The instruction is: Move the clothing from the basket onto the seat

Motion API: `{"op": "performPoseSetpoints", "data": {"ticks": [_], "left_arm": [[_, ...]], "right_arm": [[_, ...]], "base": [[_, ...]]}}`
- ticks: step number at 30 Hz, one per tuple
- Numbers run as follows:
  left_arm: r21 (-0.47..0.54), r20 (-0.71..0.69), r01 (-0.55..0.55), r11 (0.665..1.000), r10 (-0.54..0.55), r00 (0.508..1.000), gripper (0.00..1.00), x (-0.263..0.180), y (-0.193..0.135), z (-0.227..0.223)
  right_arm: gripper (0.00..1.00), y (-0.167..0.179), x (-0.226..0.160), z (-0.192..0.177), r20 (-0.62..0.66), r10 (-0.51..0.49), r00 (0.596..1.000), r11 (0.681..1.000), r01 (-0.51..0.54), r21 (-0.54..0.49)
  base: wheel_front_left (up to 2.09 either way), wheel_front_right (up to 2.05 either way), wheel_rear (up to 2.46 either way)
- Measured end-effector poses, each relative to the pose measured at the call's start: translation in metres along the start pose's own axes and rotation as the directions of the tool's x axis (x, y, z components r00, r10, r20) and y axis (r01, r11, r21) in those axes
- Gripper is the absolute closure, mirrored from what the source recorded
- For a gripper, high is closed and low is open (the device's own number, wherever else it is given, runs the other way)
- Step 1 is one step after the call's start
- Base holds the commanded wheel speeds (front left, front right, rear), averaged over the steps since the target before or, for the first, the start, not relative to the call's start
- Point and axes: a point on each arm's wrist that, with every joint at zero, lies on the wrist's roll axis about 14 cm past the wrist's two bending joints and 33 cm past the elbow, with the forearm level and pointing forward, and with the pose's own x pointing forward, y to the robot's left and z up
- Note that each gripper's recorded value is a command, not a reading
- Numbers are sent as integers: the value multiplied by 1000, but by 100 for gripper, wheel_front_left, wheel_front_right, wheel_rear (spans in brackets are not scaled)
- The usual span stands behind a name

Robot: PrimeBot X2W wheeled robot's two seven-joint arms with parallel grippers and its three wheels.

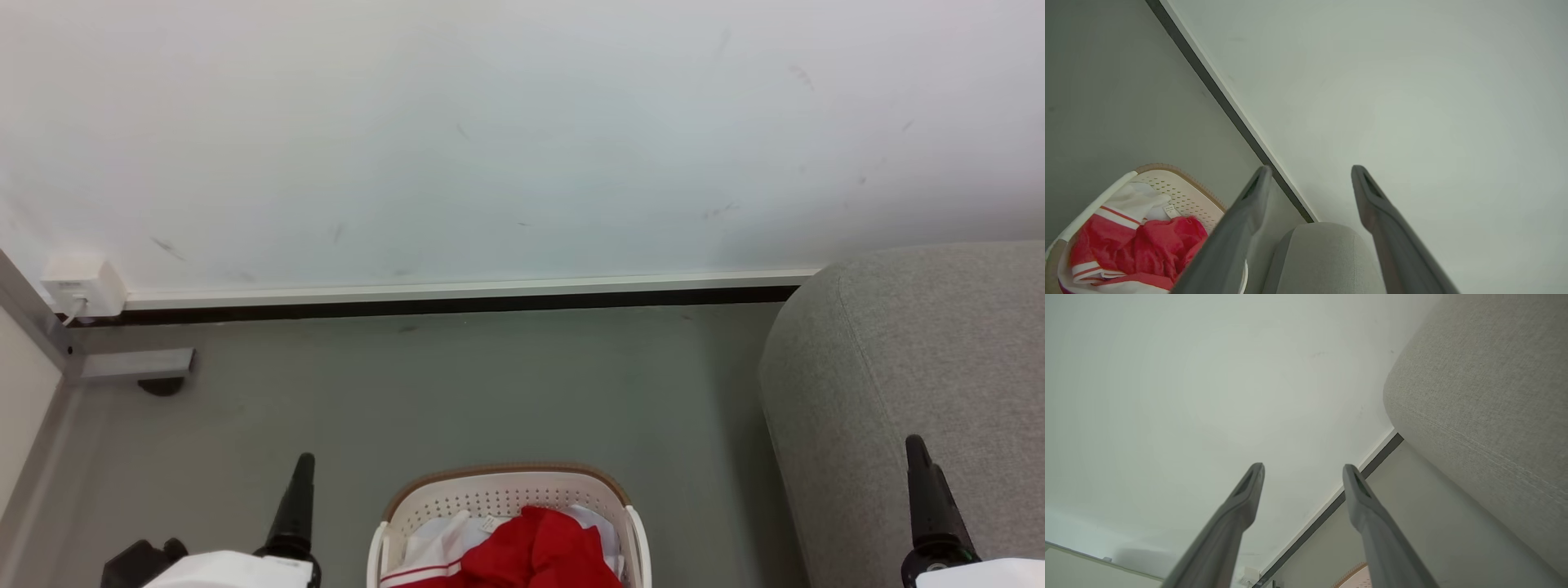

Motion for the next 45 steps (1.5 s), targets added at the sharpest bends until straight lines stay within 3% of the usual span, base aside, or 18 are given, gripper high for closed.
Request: {"op": "performPoseSetpoints", "data": {"ticks": [7, 17, 27, 45], "left_arm": [[158, 13, -17, 987, 15, 1000, 0, -1, 0, -1], [307, 38, -24, 951, 13, 999, 0, -3, -1, 0], [471, 53, -19, 882, -7, 999, 0, -5, -5, -1], [658, 79, -13, 753, -52, 996, 0, -8, -12, -1]], "right_arm": [[0, 0, -3, -7, -15, 3, 1000, 992, -5, -130], [0, 4, -3, -12, -22, 21, 1000, 962, -26, -273], [0, 5, -6, -15, -24, 35, 999, 915, -42, -401], [0, 11, -10, -16, -23, 72, 997, 817, -72, -572]], "base": [[0, 0, 0], [0, 0, 0], [0, 0, 0], [0, 0, 0]]}}
